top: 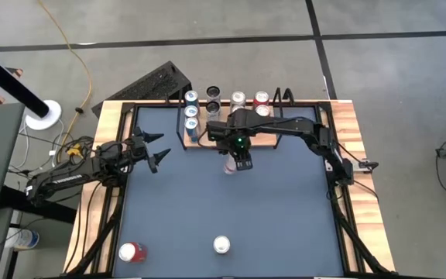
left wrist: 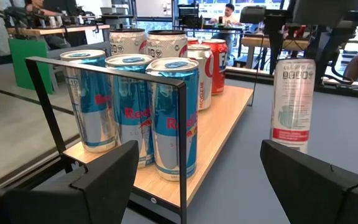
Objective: Place canned beverage on shelf
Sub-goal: Put the pink and white soda can onto the shelf aligned with the other pink and white soda cans
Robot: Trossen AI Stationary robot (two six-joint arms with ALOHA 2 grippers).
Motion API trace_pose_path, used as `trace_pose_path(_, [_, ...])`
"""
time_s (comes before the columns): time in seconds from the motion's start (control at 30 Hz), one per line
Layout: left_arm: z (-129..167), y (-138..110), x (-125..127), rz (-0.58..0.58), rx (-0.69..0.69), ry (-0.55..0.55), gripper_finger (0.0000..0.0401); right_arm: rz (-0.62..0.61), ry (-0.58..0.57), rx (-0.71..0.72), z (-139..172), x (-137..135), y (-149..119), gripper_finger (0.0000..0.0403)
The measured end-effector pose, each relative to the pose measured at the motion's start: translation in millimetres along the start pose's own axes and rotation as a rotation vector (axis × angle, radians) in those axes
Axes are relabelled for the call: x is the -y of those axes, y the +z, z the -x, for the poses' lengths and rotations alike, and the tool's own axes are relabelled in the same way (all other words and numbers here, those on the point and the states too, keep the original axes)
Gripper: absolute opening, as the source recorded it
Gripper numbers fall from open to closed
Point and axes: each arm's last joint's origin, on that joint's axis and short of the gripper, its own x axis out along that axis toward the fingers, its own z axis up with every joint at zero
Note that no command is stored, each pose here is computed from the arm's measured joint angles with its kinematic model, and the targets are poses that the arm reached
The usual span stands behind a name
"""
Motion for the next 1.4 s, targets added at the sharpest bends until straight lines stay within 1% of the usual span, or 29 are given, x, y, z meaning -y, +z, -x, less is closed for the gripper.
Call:
trace_pose_path(0.2, [0.0, -0.1, 0.0, 0.0, 0.0, 0.0, 0.0327, -0.027, -0.006, -0.002, -0.5, -6.5, 1.7, 0.0262])
trace_pose_path(0.3, [0.0, -0.1, 0.0, 0.0, 0.0, 0.0, 0.0327, -0.053, -0.007, 0.0, -0.4, -7.4, 2.2, 0.0269])
trace_pose_path(0.53, [0.0, 0.0, 0.0, 0.0, 0.0, 0.0, 0.0327, -0.067, -0.015, 0.006, -0.5, -5.8, 2.6, 0.0271])
trace_pose_path(1.2, [0.0, -0.1, 0.0, 0.0, 0.0, -0.001, 0.0327, -0.06, -0.008, 0.011, -0.5, -6.4, 3.1, 0.0272])
trace_pose_path(1.4, [0.0, 0.0, 0.0, 0.0, 0.0, -0.001, 0.0327, -0.059, -0.012, 0.033, -0.3, -7.8, 5.6, 0.0272])
